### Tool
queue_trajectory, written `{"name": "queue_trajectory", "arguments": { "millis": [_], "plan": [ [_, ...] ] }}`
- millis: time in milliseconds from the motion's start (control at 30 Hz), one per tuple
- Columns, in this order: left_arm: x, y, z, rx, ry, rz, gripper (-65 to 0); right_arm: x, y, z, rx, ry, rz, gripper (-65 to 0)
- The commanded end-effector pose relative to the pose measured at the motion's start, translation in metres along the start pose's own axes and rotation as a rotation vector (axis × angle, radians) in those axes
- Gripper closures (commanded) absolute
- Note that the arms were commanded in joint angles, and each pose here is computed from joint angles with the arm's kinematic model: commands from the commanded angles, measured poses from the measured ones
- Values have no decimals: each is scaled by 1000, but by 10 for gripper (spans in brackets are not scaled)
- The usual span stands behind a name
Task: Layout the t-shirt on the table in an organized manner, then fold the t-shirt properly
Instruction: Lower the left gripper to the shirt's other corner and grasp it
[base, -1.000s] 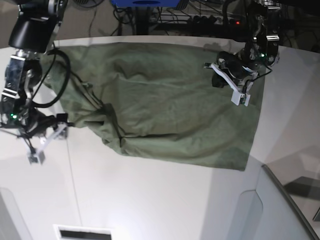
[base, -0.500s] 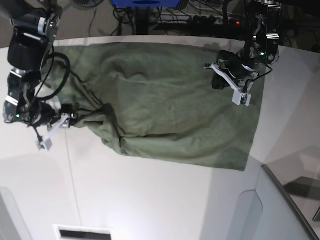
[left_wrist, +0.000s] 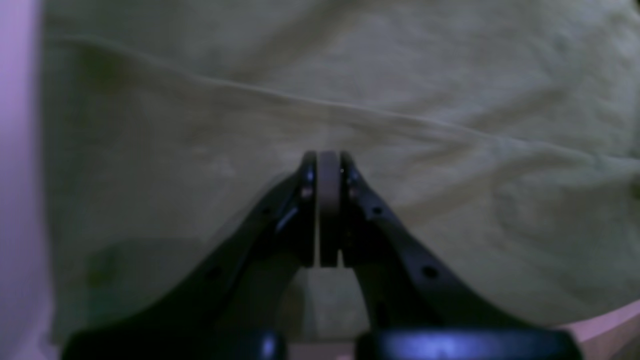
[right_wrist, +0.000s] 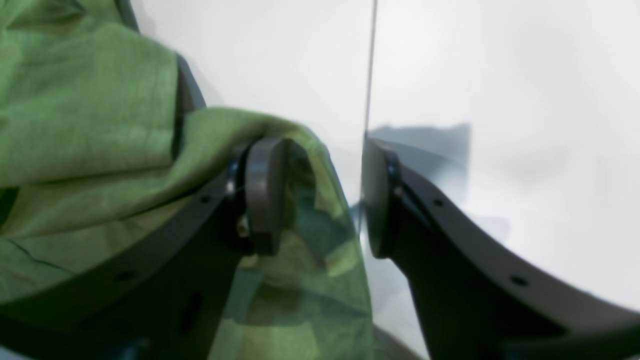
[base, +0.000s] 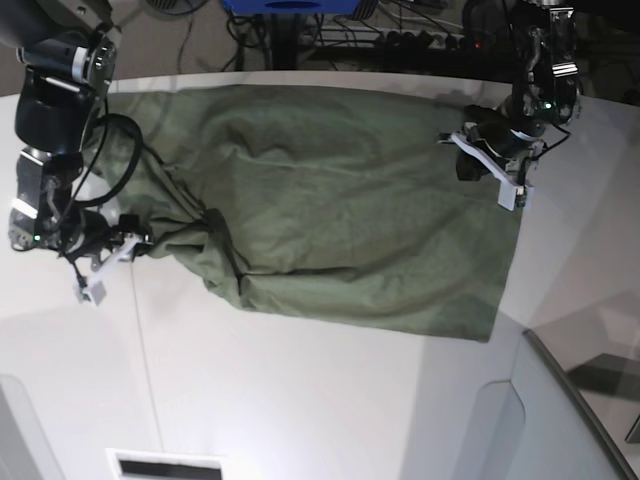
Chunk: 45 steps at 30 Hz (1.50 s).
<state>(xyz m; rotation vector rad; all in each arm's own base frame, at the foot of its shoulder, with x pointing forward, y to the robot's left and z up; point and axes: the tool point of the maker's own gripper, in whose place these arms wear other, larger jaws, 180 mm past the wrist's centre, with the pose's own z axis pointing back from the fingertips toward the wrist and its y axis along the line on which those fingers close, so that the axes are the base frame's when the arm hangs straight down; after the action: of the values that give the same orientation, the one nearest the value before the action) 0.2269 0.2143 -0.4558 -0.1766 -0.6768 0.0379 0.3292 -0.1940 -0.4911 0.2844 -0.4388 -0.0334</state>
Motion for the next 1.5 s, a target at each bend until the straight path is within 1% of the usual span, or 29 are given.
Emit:
{"name": "queue_trajectory", "arguments": {
  "millis": [0,33,67,100,133,167,200,267,333,467,533,633,667,733,800,867,1067,1267,1333,1467],
  "plan": [
    [13,1,3,-3,-41,-3,0,4,-3,3,-8,11,14,-249],
    [14,6,4,7,-45,1,0,4,-3,4,-10,12,14,-245],
    [15,10,6,16,-48,6,0,4,-3,4,-10,14,14,-221],
    [18,13,7,25,-55,11,0,3,-3,3,-10,15,12,-177],
    [21,17,8,34,-64,16,0,2,-3,3,-9,20,10,-107],
    [23,21,9,44,-71,22,0,3,-3,3,-8,20,10,-20],
    [26,25,10,52,-78,27,0,3,-3,3,-8,20,10,0],
    [40,28,9,58,-108,29,0,4,-3,3,-9,15,10,-18],
    [53,37,9,77,-129,22,0,8,-3,5,-12,6,15,0],
    [82,46,5,87,-177,20,0,24,-3,16,-30,-51,45,0],
    [94,51,1,92,-197,38,0,31,-4,26,-49,-88,70,0],
    [107,76,-1,137,-227,113,-8,42,-5,44,-84,-103,111,0],
    [110,83,-3,146,-230,139,-77,44,-4,51,-97,-108,126,0],
    [113,92,-8,159,-233,171,-174,52,-4,62,-119,-130,149,0],
    [115,97,-13,160,-230,198,-244,57,-4,70,-133,-135,163,0],
    [118,103,-18,164,-220,204,-288,57,-4,74,-141,-125,169,0],
    [136,108,-40,144,-209,280,-362,55,-4,73,-141,-114,168,0],
    [152,107,-57,122,-211,340,-438,54,5,69,-119,-116,162,0],
    [146,110,-64,132,-209,358,-438,52,7,68,-116,-113,161,0],
    [116,115,-79,181,-138,328,-426,49,6,67,-116,-108,162,0]
  ]
}}
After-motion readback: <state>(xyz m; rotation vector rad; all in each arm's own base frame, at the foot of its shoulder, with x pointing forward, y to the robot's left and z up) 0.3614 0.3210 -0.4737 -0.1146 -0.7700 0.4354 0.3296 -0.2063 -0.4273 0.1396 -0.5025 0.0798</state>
